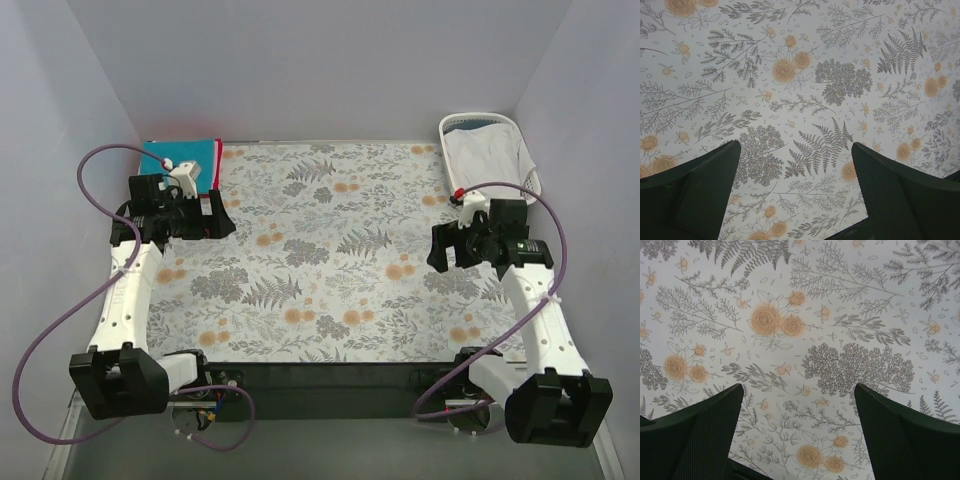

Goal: Fold and stack the t-shirts
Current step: Grab the tshirt from the pile

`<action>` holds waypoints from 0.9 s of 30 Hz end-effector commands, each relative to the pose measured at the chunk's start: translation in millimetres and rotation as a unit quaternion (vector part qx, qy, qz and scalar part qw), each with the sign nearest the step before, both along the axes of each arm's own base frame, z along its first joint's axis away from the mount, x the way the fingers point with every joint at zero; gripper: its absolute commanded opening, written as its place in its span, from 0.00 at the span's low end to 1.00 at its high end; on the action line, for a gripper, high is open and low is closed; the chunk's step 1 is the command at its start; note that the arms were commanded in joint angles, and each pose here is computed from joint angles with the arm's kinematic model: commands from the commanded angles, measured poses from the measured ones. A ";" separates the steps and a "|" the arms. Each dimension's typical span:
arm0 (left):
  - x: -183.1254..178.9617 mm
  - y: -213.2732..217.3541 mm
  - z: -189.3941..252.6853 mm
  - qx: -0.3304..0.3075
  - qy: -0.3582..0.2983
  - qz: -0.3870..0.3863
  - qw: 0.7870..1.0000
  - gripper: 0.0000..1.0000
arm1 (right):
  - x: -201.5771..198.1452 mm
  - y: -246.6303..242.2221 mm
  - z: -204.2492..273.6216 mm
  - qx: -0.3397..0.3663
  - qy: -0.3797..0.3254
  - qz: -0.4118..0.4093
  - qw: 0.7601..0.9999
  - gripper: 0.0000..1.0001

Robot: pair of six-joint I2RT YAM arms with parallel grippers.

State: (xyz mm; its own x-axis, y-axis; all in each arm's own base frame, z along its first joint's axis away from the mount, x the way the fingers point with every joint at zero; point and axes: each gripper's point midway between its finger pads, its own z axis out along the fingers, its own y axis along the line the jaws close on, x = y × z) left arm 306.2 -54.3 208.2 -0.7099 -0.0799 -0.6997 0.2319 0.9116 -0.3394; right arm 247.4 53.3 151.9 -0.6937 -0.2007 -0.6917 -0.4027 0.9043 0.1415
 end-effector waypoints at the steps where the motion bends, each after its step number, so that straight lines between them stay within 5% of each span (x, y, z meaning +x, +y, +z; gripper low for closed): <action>1: 8.9 -0.8 28.1 0.003 -0.036 -0.009 0.999 0.93 | 30.6 -2.3 42.0 -0.002 -0.034 -0.003 0.999 0.98; 13: 21.4 -1.6 75.9 -0.008 -0.102 0.003 0.995 0.94 | 223.5 -67.3 167.7 -0.049 -0.158 -0.078 0.983 0.98; 20: 27.6 3.5 63.3 -0.002 -0.069 0.017 0.997 0.94 | 329.8 -121.3 93.9 -0.074 -0.123 -0.117 0.983 0.98; 27: 30.2 5.3 53.4 0.000 -0.054 0.019 0.998 0.94 | 349.1 -132.8 12.5 -0.092 -0.079 -0.108 0.987 0.81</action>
